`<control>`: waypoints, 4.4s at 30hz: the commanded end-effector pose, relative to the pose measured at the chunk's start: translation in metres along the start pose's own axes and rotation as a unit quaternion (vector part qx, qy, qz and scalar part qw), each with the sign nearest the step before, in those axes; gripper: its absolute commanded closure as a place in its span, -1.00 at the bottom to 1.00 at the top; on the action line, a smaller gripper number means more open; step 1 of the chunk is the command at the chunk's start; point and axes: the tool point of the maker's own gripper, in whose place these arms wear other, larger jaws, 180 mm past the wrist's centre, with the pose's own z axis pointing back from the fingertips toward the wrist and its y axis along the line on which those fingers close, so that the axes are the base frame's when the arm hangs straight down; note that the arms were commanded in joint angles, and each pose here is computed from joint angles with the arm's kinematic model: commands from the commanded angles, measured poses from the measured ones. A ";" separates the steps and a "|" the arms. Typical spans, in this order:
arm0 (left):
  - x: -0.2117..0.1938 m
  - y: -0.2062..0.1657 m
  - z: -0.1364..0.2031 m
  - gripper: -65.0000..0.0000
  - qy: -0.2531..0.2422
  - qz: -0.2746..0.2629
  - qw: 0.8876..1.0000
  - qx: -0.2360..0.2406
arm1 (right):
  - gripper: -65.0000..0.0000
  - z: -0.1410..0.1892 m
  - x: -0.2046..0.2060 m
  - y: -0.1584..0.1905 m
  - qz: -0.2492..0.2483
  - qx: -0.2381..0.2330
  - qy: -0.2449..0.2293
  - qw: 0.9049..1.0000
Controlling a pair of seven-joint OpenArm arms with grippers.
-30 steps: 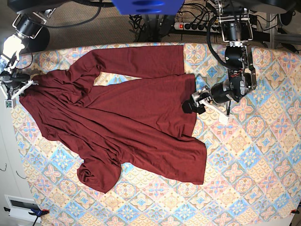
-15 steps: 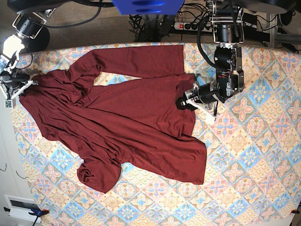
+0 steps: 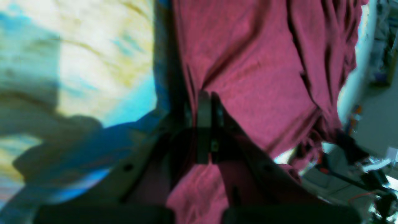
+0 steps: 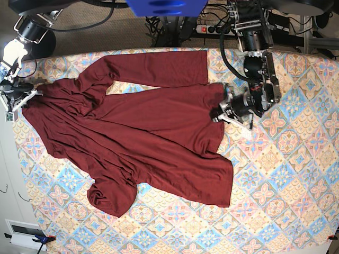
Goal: Layout the t-shirt on the table in an organized manner, then fold the t-shirt properly
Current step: 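Grasp the shirt fabric with the left gripper near the sleeve seam, then drag the grasped fabric with the left gripper away from the right gripper, then release and reach the left gripper back to the shirt sleeve, then grasp the sleeve with the left gripper and pull it outward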
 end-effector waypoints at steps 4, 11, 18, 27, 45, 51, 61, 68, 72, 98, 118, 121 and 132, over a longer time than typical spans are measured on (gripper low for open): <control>0.057 0.024 0.018 1.00 -0.056 -0.014 0.997 0.046 | 1.00 0.015 0.032 -0.013 0.018 -0.020 -0.037 0.999; 0.095 0.054 0.034 1.00 -0.095 0.029 0.993 0.066 | 1.00 0.021 0.036 -0.009 0.028 -0.023 -0.030 0.999; 0.080 0.085 0.045 1.00 -0.082 0.032 0.992 0.095 | 1.00 0.020 0.032 -0.008 0.028 -0.021 -0.025 0.999; 0.032 0.105 0.044 1.00 -0.039 0.067 0.994 0.082 | 1.00 0.009 0.025 0.020 0.063 0.010 -0.005 0.998; 0.029 0.109 0.109 0.58 -0.044 -0.012 0.993 0.106 | 1.00 -0.014 0.056 0.038 0.052 0.038 -0.020 0.998; 0.041 0.121 0.124 0.58 -0.054 -0.029 0.990 0.130 | 1.00 -0.014 0.057 0.036 0.053 0.036 -0.021 0.998; 0.029 0.125 0.122 0.58 -0.043 -0.025 0.990 0.131 | 1.00 -0.014 0.055 0.036 0.053 0.036 -0.019 0.998; 0.030 0.121 0.123 0.57 -0.045 -0.020 0.992 0.118 | 1.00 -0.014 0.054 0.036 0.054 0.036 -0.016 0.998; 0.032 0.123 0.132 0.33 -0.054 -0.003 0.993 0.103 | 1.00 -0.014 0.054 0.036 0.054 0.036 -0.016 0.998; -0.101 -0.006 0.093 -0.66 0.086 -0.108 0.989 -0.055 | 1.00 -0.013 0.056 0.036 0.053 0.036 -0.020 0.998; -0.190 -0.010 0.032 -0.24 0.229 -0.156 0.960 -0.027 | 1.00 -0.012 0.055 0.031 0.049 0.032 -0.020 0.998; -0.197 -0.008 0.033 0.43 0.238 -0.161 0.957 -0.028 | 1.00 -0.008 0.055 0.019 0.031 0.019 -0.025 0.999; -0.174 -0.004 0.068 1.00 0.225 -0.206 0.952 -0.037 | 1.00 -0.007 0.038 0.016 0.029 0.017 -0.010 0.999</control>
